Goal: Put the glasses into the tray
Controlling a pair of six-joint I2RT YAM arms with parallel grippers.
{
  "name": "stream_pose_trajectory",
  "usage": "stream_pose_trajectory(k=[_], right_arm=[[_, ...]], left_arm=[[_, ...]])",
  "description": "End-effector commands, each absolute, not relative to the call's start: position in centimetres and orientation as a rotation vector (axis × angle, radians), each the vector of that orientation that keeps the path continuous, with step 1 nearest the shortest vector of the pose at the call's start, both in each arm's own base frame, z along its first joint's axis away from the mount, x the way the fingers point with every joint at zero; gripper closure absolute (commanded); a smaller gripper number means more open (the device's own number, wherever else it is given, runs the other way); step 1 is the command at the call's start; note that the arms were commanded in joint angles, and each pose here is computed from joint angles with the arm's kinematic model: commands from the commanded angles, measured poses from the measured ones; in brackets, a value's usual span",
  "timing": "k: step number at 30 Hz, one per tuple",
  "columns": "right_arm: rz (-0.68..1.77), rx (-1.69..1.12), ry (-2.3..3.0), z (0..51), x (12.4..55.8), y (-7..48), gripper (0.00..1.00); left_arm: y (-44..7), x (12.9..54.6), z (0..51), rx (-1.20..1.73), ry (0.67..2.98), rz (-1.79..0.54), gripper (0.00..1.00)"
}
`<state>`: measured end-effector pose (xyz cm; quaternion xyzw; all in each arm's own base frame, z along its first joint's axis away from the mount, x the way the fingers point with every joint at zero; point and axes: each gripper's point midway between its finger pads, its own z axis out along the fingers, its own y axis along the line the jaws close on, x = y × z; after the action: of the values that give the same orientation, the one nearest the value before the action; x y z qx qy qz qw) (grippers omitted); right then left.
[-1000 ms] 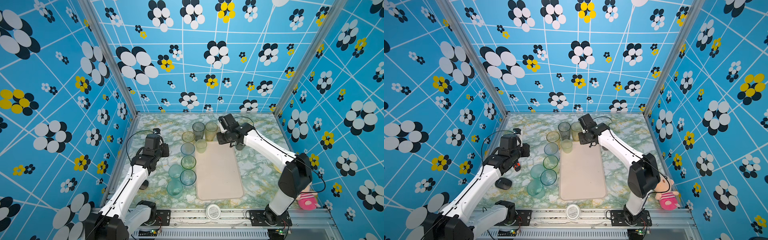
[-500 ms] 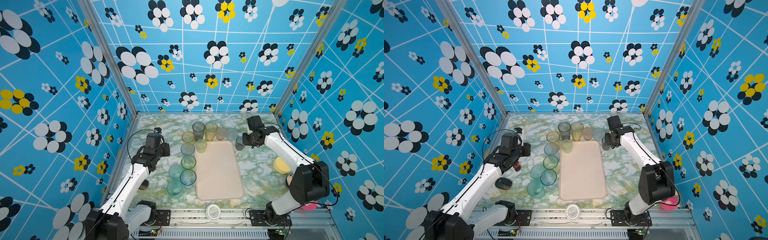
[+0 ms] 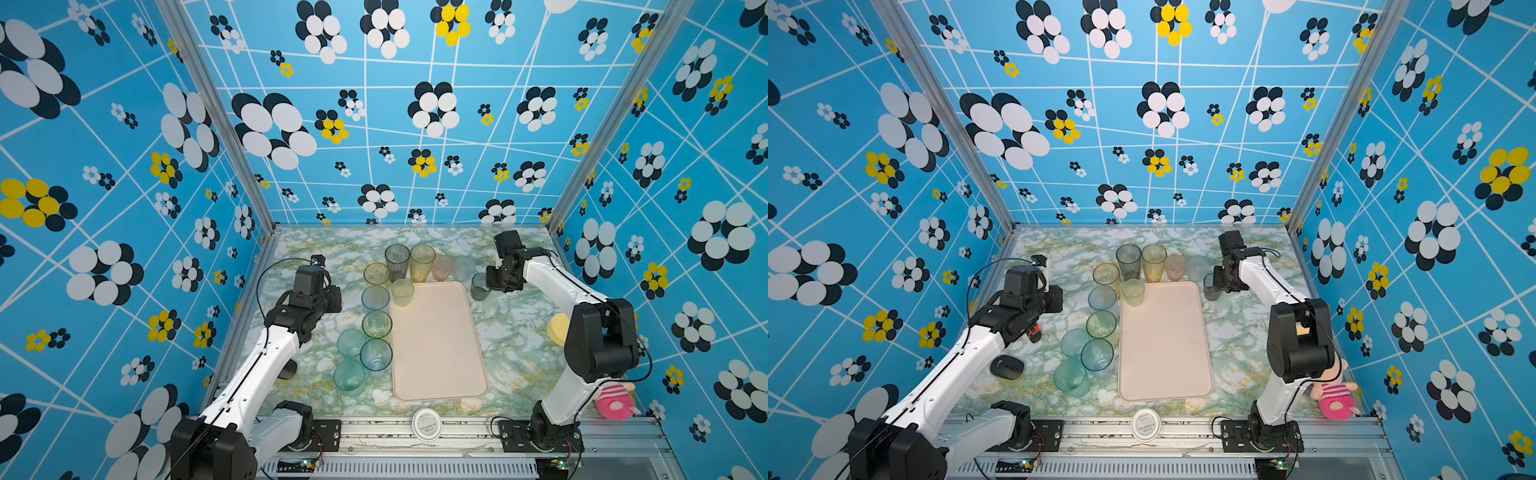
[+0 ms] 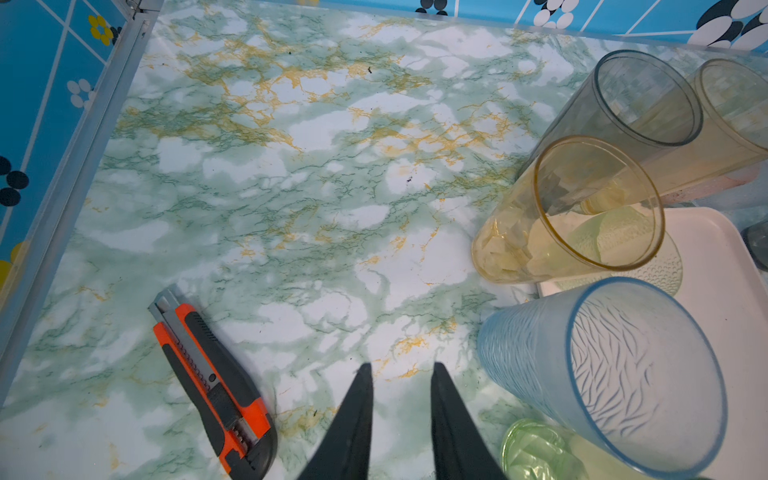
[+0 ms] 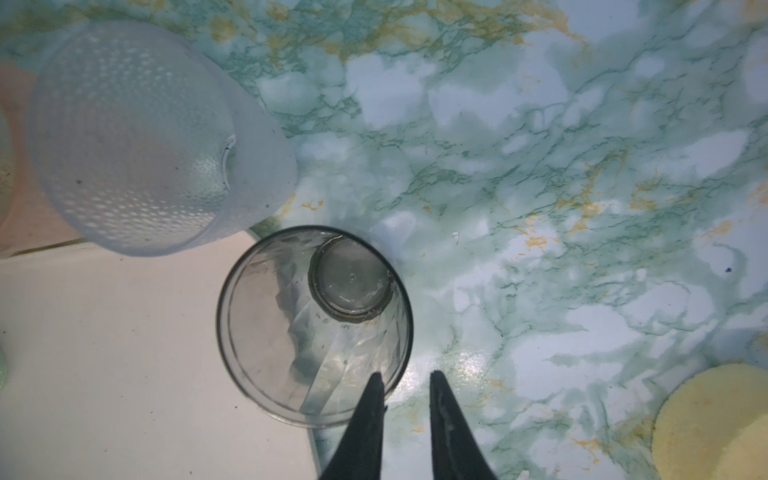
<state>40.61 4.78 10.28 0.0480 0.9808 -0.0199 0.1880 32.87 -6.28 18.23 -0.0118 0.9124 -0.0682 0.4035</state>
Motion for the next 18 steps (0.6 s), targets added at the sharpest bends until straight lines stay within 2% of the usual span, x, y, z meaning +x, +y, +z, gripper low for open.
stream_pose_trajectory(k=[1, 18], right_arm=[[-0.036, 0.123, 2.741, 10.7, 41.7, 4.8, 0.77], [-0.026, 0.134, 2.765, 9.1, 43.6, 4.5, 0.81]], left_arm=[[-6.4, 33.2, 18.9, -0.021, 2.304, -0.157, 0.73], [-6.4, 33.5, 18.5, -0.026, 2.318, -0.145, 0.74]])
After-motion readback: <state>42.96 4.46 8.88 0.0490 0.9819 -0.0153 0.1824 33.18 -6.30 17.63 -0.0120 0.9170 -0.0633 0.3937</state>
